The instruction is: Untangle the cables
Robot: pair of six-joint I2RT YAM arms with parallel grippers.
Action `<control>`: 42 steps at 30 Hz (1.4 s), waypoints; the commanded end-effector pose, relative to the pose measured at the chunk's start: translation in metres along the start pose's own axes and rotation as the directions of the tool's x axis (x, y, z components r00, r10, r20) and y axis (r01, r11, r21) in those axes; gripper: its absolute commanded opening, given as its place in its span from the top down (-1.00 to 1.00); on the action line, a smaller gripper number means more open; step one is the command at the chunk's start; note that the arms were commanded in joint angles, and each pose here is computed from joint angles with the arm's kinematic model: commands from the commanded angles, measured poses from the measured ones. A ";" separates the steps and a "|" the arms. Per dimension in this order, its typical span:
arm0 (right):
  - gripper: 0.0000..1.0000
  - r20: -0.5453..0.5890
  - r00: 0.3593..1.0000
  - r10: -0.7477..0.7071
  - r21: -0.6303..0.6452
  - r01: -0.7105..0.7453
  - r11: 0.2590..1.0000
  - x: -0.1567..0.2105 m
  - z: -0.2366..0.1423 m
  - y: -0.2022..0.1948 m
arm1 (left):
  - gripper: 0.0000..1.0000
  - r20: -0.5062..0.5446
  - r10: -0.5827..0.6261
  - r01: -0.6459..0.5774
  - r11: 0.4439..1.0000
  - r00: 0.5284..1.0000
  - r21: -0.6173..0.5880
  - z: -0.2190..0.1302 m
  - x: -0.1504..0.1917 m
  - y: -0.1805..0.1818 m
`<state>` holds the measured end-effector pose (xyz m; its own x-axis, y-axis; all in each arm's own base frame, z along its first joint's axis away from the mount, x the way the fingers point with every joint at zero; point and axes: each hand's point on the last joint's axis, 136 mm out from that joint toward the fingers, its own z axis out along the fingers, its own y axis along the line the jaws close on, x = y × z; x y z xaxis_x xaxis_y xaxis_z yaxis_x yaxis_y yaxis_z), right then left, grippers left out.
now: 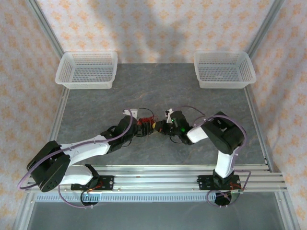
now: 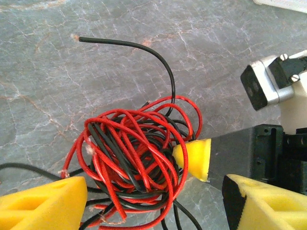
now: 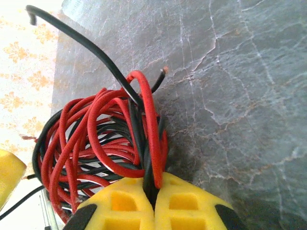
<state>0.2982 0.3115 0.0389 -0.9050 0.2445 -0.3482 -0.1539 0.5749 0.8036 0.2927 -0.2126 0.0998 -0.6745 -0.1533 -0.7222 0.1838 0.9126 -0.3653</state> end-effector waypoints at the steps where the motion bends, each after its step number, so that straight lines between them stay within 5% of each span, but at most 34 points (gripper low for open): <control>1: 1.00 0.064 0.996 -0.054 0.018 0.053 0.998 -0.010 -0.017 0.012 | -0.51 0.002 0.003 -0.003 1.000 1.000 -0.007 -0.003 -0.005 -0.012; 11: 1.00 0.242 0.943 -0.227 0.172 0.189 0.967 -0.029 -0.074 0.035 | -0.49 -0.011 -0.121 0.120 0.989 0.993 -0.081 0.012 -0.009 -0.015; 23: 1.00 0.265 0.930 -0.254 0.256 0.186 0.949 -0.030 -0.091 0.022 | -0.32 -0.010 -0.103 0.102 0.990 0.995 -0.095 0.043 -0.008 -0.006; 36: 1.00 0.255 0.936 -0.243 0.301 0.162 0.940 -0.028 -0.089 0.010 | -0.38 -0.025 -0.118 0.120 0.965 0.993 0.235 0.046 -0.017 -0.055; 42: 1.00 0.249 0.938 -0.242 0.303 0.162 0.939 -0.028 -0.086 0.009 | -0.44 -0.042 -0.075 0.082 0.975 0.996 0.207 0.040 -0.013 -0.050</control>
<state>0.2837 0.2417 0.0948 -0.7284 0.2808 -0.6250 -0.1709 0.8089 0.5625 0.3225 -0.2691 0.0960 -0.7259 -0.2340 -0.6467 0.2306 0.8031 -0.5495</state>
